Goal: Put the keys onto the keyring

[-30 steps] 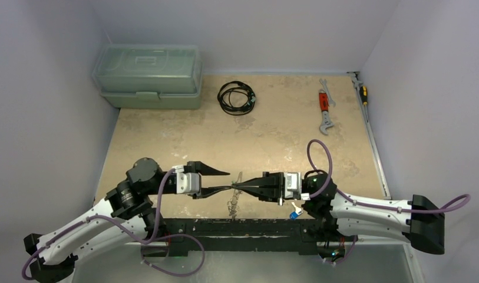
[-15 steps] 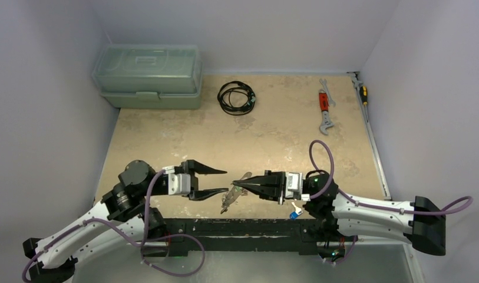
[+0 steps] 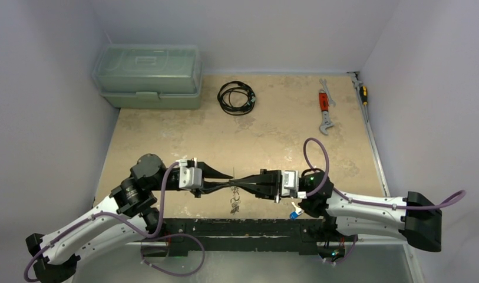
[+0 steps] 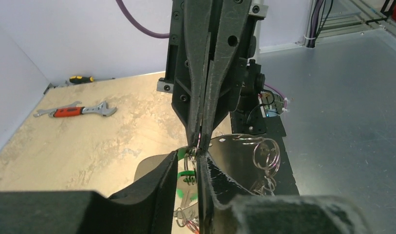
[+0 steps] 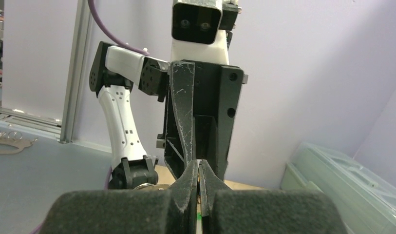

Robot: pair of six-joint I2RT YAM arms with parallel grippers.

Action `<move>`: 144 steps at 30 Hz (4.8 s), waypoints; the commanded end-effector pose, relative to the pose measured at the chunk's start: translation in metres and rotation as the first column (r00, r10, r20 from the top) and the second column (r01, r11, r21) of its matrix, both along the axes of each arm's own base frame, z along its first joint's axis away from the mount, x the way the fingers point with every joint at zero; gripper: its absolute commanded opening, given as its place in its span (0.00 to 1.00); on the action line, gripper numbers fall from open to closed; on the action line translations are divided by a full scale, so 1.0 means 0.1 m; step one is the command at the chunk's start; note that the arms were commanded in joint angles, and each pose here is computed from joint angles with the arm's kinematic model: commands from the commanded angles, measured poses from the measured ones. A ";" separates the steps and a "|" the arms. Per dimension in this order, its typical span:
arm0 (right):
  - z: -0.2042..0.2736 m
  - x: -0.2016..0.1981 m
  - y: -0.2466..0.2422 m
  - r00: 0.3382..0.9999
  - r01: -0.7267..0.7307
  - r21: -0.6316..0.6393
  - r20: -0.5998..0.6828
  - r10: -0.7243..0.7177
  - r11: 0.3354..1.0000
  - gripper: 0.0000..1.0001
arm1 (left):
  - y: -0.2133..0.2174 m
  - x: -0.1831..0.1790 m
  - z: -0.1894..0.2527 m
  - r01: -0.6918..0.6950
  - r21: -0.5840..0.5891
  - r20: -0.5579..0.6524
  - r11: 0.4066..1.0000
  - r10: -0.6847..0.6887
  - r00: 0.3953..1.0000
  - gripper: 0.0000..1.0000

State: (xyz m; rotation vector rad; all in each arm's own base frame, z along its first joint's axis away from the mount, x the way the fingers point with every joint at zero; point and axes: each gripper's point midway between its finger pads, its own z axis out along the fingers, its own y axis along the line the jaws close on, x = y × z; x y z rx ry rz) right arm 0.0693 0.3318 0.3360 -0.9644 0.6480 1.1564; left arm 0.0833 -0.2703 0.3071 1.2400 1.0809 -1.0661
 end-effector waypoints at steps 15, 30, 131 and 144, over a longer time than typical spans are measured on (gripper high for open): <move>0.45 0.01 -0.09 1.000 0.021 0.053 0.004 -0.021 0.998 0.38 | 0.04 0.23 0.03 -0.104 0.065 0.008 0.992 0.104 0.995 0.00; -0.16 0.50 -0.24 0.946 0.292 -0.385 -0.020 -0.324 0.876 0.61 | 0.03 0.46 -0.39 -0.169 0.283 -0.021 0.944 0.182 0.983 0.00; 0.31 -0.09 -0.11 0.993 -0.065 0.107 -0.089 0.075 0.992 0.00 | 0.02 -0.02 0.06 0.083 0.017 -0.026 0.996 -0.083 0.996 0.31; 0.28 -0.05 -0.18 0.996 -0.023 0.081 -0.090 0.030 0.996 0.00 | 0.20 0.13 0.19 -0.075 -0.013 0.051 0.997 0.076 0.996 0.43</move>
